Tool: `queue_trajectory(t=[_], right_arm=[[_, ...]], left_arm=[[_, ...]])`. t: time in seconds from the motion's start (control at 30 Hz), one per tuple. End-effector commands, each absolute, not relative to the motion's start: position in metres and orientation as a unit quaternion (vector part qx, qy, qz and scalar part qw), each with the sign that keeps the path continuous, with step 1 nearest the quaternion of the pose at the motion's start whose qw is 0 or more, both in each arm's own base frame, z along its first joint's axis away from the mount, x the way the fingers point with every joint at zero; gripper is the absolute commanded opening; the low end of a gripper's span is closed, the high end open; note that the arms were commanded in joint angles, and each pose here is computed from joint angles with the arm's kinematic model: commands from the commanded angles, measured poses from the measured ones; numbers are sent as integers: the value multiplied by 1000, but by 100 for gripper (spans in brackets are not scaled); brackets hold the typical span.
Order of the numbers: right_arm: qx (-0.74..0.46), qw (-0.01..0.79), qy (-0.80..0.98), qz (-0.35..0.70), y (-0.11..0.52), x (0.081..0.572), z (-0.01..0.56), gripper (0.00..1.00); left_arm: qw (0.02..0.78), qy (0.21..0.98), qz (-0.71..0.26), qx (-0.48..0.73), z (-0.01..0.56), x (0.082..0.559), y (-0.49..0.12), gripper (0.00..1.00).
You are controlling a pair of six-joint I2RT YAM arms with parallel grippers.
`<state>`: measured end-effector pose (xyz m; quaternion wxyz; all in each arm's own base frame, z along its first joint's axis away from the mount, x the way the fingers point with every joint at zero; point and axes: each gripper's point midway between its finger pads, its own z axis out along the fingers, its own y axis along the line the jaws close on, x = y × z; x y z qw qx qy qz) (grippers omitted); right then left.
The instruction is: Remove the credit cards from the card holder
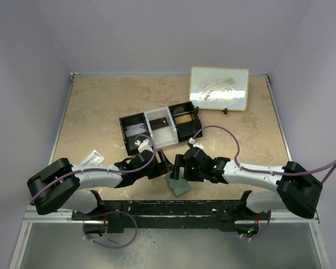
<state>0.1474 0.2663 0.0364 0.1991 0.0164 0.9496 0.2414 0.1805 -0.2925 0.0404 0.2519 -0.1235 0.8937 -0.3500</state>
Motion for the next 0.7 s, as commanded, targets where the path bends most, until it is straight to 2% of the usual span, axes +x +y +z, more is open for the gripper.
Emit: queue_trajectory(t=[0.0,0.2,0.37,0.43,0.67], right_arm=[[11,207,941,268,273,148,56,95],[60,230,939,249,256,157,61,92],[84,230,932,267,246,153,60,84],[87,226,930,276,244,150,58,74],[93,208,922,312,246,140,49,56]], left_arm=[[255,895,-344,-127,37,181,-295,70],[255,895,-344,-125,37,180,-294,70],[258,895,-342,-129,34,179,-290,70],[257,894,-343,-132,33,178,-289,70],[250,894,-349,-127,32,175,-290,70]])
